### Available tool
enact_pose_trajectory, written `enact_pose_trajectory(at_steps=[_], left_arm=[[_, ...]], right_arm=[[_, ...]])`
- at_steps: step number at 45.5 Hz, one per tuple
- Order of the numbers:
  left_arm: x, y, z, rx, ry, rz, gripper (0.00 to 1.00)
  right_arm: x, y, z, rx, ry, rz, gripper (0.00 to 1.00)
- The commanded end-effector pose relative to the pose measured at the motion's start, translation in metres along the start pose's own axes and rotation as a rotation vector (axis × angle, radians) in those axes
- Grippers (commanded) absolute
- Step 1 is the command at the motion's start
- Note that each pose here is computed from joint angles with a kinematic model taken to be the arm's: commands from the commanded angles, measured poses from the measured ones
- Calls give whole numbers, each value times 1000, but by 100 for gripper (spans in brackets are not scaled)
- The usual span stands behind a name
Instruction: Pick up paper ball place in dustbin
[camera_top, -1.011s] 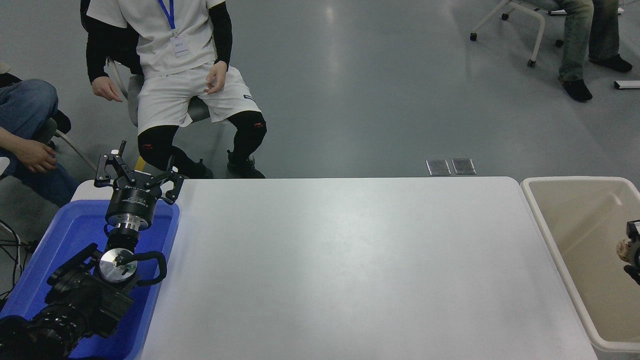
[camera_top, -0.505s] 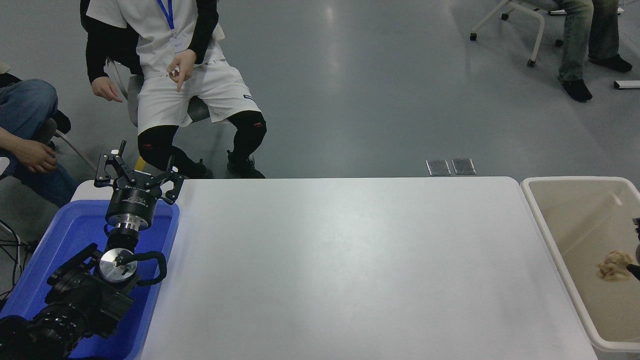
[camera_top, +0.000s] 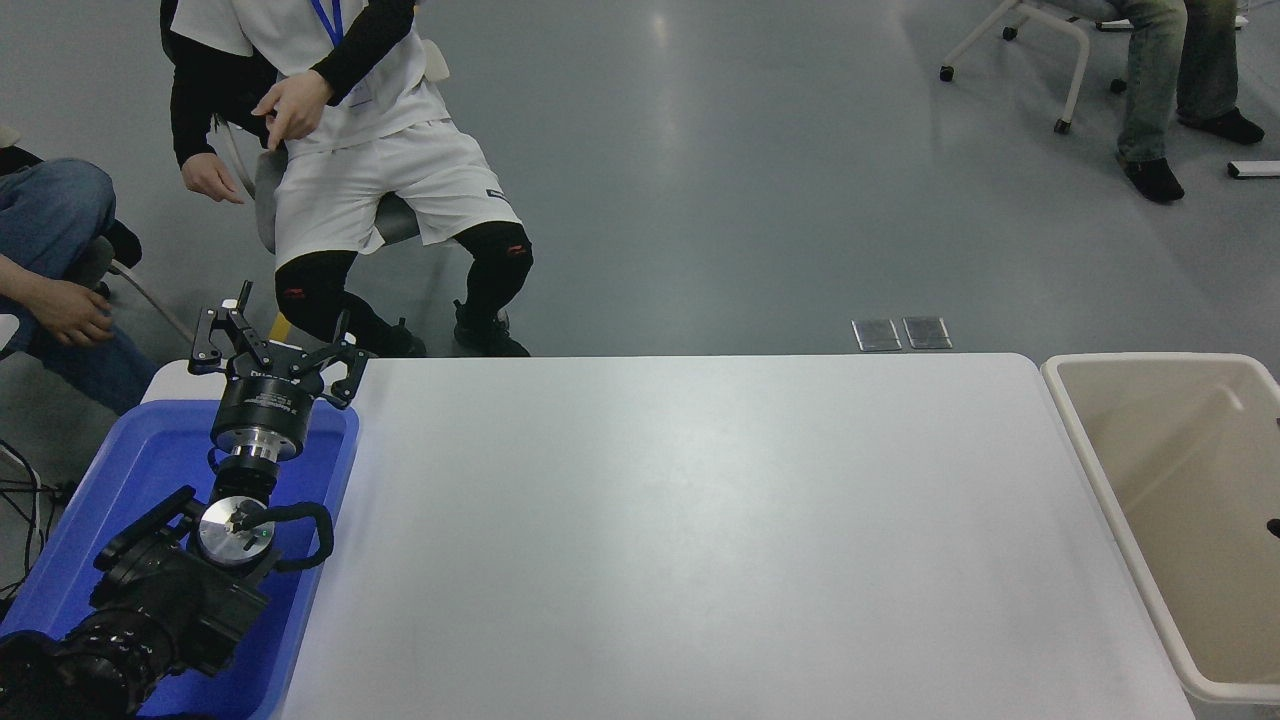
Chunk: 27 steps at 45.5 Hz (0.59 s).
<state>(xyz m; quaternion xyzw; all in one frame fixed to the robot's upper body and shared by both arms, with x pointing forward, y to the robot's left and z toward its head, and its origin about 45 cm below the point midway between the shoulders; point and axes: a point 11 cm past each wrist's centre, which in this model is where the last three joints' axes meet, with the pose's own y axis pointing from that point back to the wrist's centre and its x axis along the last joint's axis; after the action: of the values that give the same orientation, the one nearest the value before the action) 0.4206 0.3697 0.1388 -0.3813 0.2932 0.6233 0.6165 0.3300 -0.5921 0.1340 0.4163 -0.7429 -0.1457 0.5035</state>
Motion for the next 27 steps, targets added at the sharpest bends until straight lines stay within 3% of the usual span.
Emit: enact_pose_trajectory(at_steps=[1, 10, 18, 27], left_arm=[[0, 0, 0, 0, 0, 0, 99], [0, 0, 0, 0, 0, 0, 99], [0, 0, 0, 0, 0, 0, 99], [0, 0, 0, 0, 0, 0, 99]], right_arm=[[-3, 8, -25, 59, -186, -88, 100], [-38, 27, -71, 167, -479, -288, 100], [-74, 53, -100, 242, -590, -469, 100], [-88, 61, -109, 267, -727, -542, 100]])
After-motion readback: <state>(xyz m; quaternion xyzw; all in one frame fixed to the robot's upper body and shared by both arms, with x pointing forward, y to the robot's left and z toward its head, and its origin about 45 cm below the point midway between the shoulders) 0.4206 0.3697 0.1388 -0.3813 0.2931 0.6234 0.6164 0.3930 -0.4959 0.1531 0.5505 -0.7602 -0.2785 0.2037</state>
